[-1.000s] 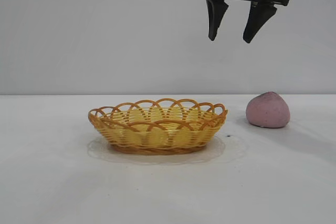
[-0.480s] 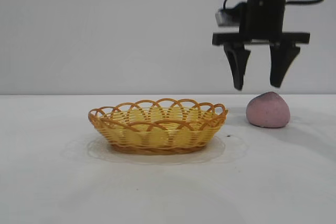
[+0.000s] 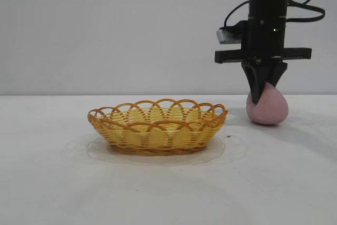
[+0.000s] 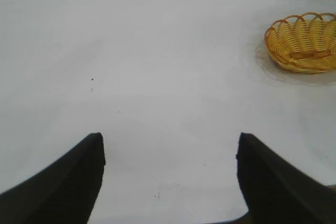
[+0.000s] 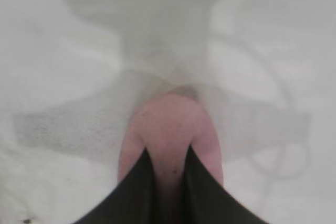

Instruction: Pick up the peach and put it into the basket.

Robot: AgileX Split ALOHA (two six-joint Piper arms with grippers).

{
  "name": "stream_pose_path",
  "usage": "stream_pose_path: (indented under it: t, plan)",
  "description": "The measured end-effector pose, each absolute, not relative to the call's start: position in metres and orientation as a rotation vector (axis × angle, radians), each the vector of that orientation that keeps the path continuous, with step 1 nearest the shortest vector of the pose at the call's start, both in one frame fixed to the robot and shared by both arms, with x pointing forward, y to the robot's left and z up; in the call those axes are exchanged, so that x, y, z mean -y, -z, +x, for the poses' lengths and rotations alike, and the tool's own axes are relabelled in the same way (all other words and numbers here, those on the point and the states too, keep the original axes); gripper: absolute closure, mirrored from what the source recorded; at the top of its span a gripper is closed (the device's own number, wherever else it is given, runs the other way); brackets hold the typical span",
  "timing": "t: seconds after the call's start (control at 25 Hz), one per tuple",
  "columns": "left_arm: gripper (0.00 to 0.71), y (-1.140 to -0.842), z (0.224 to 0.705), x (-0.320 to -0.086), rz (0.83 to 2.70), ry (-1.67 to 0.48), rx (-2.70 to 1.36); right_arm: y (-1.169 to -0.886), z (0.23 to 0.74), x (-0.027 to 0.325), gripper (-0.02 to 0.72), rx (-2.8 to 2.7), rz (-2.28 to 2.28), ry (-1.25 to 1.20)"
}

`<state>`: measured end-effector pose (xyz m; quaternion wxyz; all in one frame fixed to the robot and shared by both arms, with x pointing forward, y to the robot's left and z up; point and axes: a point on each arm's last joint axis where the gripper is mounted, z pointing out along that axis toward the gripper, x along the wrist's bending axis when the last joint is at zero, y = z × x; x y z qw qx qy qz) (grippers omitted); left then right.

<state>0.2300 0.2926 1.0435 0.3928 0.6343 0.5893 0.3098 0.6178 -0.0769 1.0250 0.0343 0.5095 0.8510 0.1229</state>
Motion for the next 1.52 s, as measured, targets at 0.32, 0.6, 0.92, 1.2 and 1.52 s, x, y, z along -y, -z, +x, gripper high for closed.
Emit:
stream_pose_path:
  t: [0.32,0.6,0.92,1.2,1.52]
  plan:
    - [0.186,-1.043,0.230,-0.293,1.610,-0.786,-1.496,-0.995,0.565,0.017,0.703,-2.807,1.434,-0.351]
    - [0.186,-1.043,0.230,-0.293,1.610,-0.786,-1.496,-0.954,0.565,0.021,0.636,-2.772,1.442,-0.371]
    - [0.186,-1.043,0.230,-0.293,1.610,-0.786,-1.496,-0.964,0.573,0.027,0.171,-2.721,1.441,-0.438]
    - [0.186,-1.043,0.230,-0.293,1.610,-0.786,-1.496,-1.002,0.583,0.057,0.166,-2.628,1.511,-0.517]
    - [0.186,-1.043,0.230,-0.293,1.610,-0.786,-1.496,-0.971,0.602,0.195,0.166,-2.338,1.987,-0.339]
